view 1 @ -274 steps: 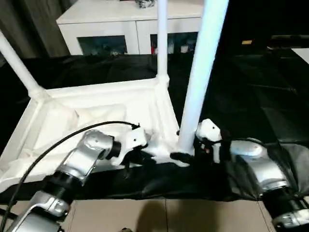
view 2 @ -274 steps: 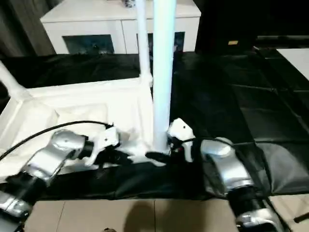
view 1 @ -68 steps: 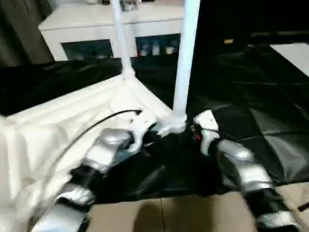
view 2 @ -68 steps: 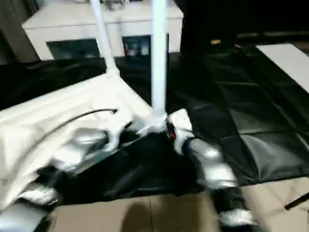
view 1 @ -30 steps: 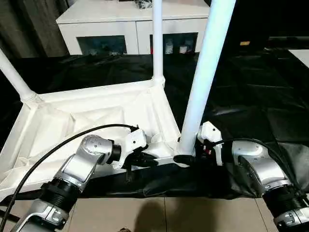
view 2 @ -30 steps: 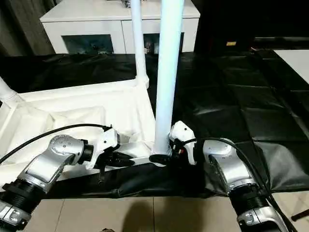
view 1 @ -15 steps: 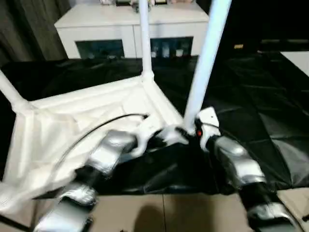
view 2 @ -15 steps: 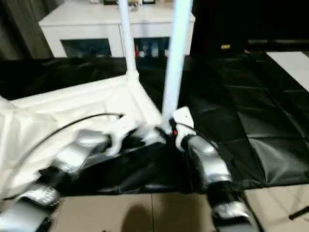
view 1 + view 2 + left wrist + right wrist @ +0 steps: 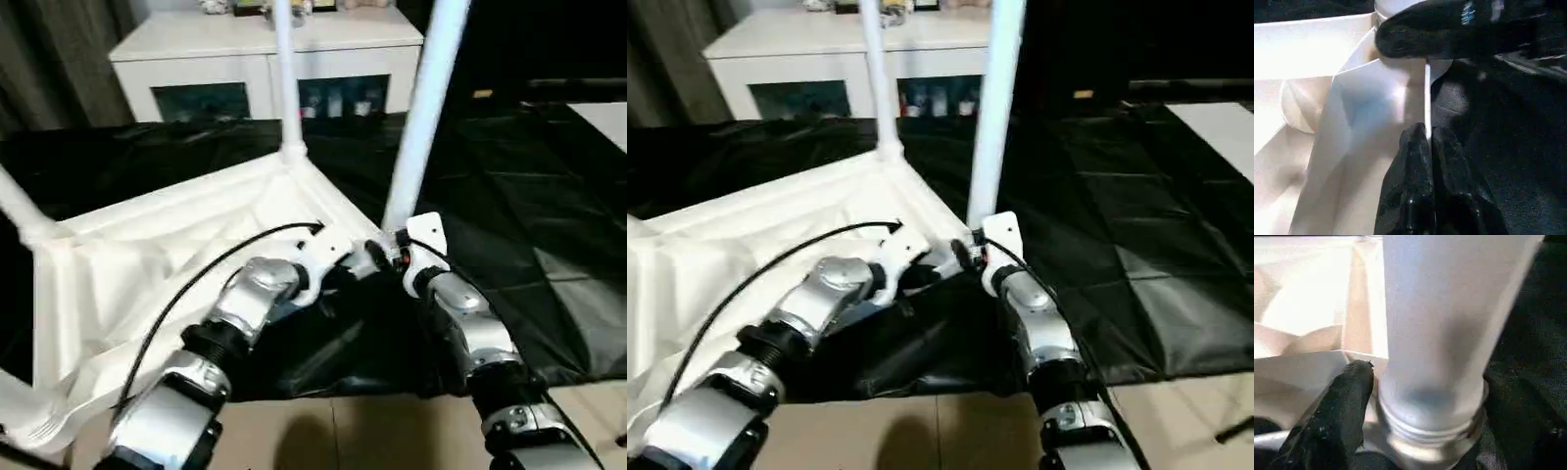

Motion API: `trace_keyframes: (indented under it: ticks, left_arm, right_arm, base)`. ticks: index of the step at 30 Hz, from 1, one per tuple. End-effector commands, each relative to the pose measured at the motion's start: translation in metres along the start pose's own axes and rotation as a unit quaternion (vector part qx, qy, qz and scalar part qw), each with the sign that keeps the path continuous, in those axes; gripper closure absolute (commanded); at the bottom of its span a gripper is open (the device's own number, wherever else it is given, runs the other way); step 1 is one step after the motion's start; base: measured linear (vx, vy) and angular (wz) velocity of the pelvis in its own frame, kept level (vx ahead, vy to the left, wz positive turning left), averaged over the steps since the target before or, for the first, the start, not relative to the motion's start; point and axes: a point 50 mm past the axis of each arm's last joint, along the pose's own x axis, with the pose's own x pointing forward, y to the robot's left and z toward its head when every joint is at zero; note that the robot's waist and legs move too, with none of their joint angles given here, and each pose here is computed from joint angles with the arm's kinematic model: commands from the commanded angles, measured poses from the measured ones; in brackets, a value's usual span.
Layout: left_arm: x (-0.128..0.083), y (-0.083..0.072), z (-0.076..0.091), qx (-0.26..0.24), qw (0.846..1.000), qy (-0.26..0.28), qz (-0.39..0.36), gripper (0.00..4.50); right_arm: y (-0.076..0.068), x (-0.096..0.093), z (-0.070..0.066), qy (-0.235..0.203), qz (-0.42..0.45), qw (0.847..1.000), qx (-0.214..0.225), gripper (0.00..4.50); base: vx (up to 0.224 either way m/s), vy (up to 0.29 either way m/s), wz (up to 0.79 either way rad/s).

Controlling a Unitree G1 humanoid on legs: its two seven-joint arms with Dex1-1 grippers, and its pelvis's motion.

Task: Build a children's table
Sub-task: Rotate leg to tighten

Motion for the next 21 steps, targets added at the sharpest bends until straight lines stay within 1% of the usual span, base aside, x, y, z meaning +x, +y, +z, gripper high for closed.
trace_keyframes:
  ticks: [1,2,3,4,5,6,8,9,10,11,12,15,16,17,19,20,21]
  left_arm:
    - [-0.007,0.003,-0.014,0.009,1.000,0.017,-0.003,4.50]
    - [-0.007,0.003,-0.014,0.009,1.000,0.017,-0.003,4.50]
    - [-0.009,0.003,-0.016,0.016,1.000,0.018,-0.015,4.50]
    - [-0.012,0.002,-0.018,0.026,0.999,0.017,-0.027,4.50]
    - [-0.019,0.003,-0.022,0.039,0.998,0.017,-0.050,4.50]
    - [-0.019,0.003,-0.022,0.039,0.998,0.017,-0.050,4.50]
    - [-0.024,0.001,-0.023,0.053,0.995,0.009,-0.079,4.50]
    - [-0.031,-0.004,-0.025,0.068,0.990,-0.004,-0.126,4.50]
    - [-0.031,-0.004,-0.025,0.068,0.990,-0.004,-0.126,4.50]
    - [-0.037,-0.007,-0.026,0.078,0.984,-0.010,-0.157,4.50]
    - [-0.039,-0.008,-0.027,0.081,0.982,-0.011,-0.168,4.50]
    - [-0.055,-0.009,-0.031,0.088,0.973,0.000,-0.215,4.50]
    - [-0.055,-0.009,-0.031,0.088,0.973,0.000,-0.215,4.50]
    - [-0.061,-0.010,-0.031,0.084,0.969,0.002,-0.231,4.50]
    - [-0.065,-0.009,-0.032,0.082,0.967,0.004,-0.239,4.50]
    - [-0.069,-0.008,-0.034,0.084,0.967,0.008,-0.241,4.50]
    - [-0.070,-0.007,-0.034,0.084,0.967,0.009,-0.242,4.50]
  right_arm:
    - [0.014,-0.001,0.010,-0.021,0.087,0.996,-0.010,0.52]
    - [0.014,-0.001,0.010,-0.021,0.087,0.996,-0.010,0.40]
    - [0.010,-0.003,0.011,-0.021,0.103,0.994,-0.013,0.40]
    - [0.006,-0.007,0.011,-0.016,0.123,0.992,-0.028,0.40]
    - [-0.003,-0.016,0.011,-0.006,0.165,0.985,-0.054,0.40]
    - [-0.003,-0.016,0.011,-0.006,0.165,0.985,-0.054,0.40]
    - [-0.006,-0.021,0.011,-0.004,0.192,0.979,-0.070,0.40]
    - [-0.007,-0.028,0.013,-0.005,0.233,0.969,-0.084,0.40]
    - [-0.007,-0.028,0.013,-0.005,0.233,0.969,-0.084,0.40]
    - [-0.007,-0.033,0.013,-0.006,0.262,0.960,-0.094,0.40]
    - [-0.007,-0.035,0.014,-0.006,0.274,0.957,-0.098,0.40]
    - [-0.005,-0.044,0.014,0.001,0.327,0.938,-0.114,0.40]
    - [-0.005,-0.044,0.014,0.001,0.327,0.938,-0.114,0.40]
    - [-0.004,-0.047,0.013,0.007,0.339,0.934,-0.115,0.40]
    - [-0.004,-0.048,0.012,0.013,0.349,0.930,-0.118,0.40]
    - [-0.002,-0.052,0.010,0.023,0.372,0.920,-0.123,0.40]
    - [-0.001,-0.053,0.009,0.026,0.378,0.917,-0.125,0.40]
  base:
    - [0.000,0.000,0.00]
    - [0.000,0.000,0.00]
    - [0.000,0.000,0.00]
    - [0.000,0.000,0.00]
    - [0.000,0.000,0.00]
    - [0.000,0.000,0.00]
    - [0.000,0.000,0.00]
    - [0.000,0.000,0.00]
    - [0.000,0.000,0.00]
    - [0.000,0.000,0.00]
    - [0.000,0.000,0.00]
    - [0.000,0.000,0.00]
    - [0.000,0.000,0.00]
    - [0.000,0.000,0.00]
    - [0.000,0.000,0.00]
    - [0.000,0.000,0.00]
    - [0.000,0.000,0.00]
